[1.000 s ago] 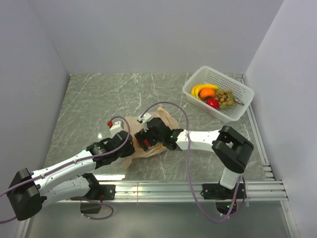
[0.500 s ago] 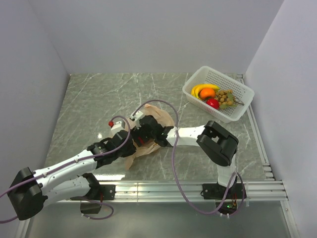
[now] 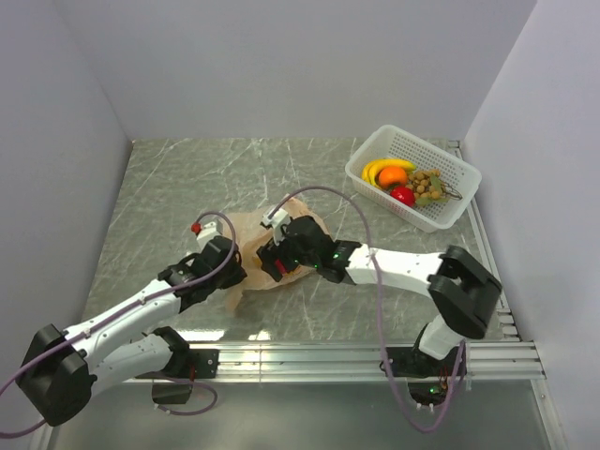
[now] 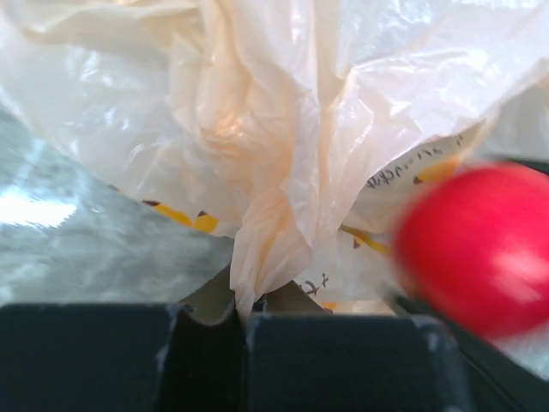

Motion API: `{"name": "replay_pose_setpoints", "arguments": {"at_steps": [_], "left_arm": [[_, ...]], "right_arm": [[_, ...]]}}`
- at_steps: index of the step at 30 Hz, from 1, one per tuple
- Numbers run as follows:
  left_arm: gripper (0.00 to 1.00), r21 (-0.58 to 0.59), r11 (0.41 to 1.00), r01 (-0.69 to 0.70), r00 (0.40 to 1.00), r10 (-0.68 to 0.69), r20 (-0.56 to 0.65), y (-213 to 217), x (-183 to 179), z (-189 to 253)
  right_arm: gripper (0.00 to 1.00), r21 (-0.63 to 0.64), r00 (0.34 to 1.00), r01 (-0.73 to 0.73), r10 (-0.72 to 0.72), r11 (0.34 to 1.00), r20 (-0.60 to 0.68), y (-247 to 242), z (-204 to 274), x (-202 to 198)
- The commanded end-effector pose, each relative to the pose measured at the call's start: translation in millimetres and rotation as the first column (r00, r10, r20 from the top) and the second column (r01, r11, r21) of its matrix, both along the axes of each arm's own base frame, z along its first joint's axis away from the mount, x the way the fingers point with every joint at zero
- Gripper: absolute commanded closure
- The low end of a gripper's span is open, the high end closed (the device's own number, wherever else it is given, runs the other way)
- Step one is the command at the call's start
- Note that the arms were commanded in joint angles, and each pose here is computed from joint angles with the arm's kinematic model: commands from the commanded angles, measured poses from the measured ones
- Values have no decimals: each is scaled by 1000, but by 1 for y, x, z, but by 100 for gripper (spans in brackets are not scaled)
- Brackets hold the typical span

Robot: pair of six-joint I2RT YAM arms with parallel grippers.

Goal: Untie the knot of the plastic bag and take out the fruit

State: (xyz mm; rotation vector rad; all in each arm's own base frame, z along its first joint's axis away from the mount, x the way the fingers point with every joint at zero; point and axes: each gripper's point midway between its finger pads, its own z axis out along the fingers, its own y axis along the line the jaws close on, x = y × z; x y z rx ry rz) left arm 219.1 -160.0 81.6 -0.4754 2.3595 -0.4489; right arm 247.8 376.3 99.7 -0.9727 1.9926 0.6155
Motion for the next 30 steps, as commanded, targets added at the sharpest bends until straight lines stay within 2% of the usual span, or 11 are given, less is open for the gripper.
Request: {"name": "replay_pose_setpoints", "arguments": {"at_steps": [1, 8, 11, 12, 14, 16, 18, 19, 22, 26, 30], "left_arm": [[99, 8, 1000, 12, 999, -13, 46, 4, 12, 13], [99, 13, 999, 42, 998, -42, 35, 1, 12, 13], [100, 8, 999, 54, 998, -54, 30, 0, 9, 12], [99, 7, 998, 60, 998, -60, 27, -1, 9, 11], [99, 7, 997, 78, 997, -78, 25, -2, 8, 13], [99, 7, 996, 86, 996, -87, 30, -3, 8, 16], [100, 5, 995, 97, 994, -97, 46, -3, 8, 20], [99, 0, 995, 104, 993, -104, 51, -4, 8, 22], [100, -8, 991, 130, 989, -130, 65, -8, 8, 27], [100, -12, 986, 164, 984, -163, 67, -12, 6, 29], [100, -40, 981, 190, 979, -186, 90, -18, 5, 34]], "right_arm": [[85, 71, 997, -63, 60, 995, 46, -1, 46, -12], [88, 238, 986, -70, 31, 969, 163, -14, 140, -3], [90, 291, 959, 100, -171, 951, 227, -55, 184, 47], [91, 314, 922, 233, -312, 920, 230, -88, 196, 81], [91, 328, 863, 375, -456, 867, 218, -125, 203, 114], [91, 326, 722, 594, -666, 736, 188, -190, 206, 160], [91, 330, 608, 717, -782, 614, 135, -232, 205, 187], [91, 338, 515, 785, -850, 520, 111, -273, 205, 202], [91, 362, 375, 862, -927, 355, 15, -333, 196, 229], [87, 350, 240, 911, -970, 216, -26, -386, 177, 254], [82, 276, 153, 951, -988, 141, -20, -415, 145, 281]]}}
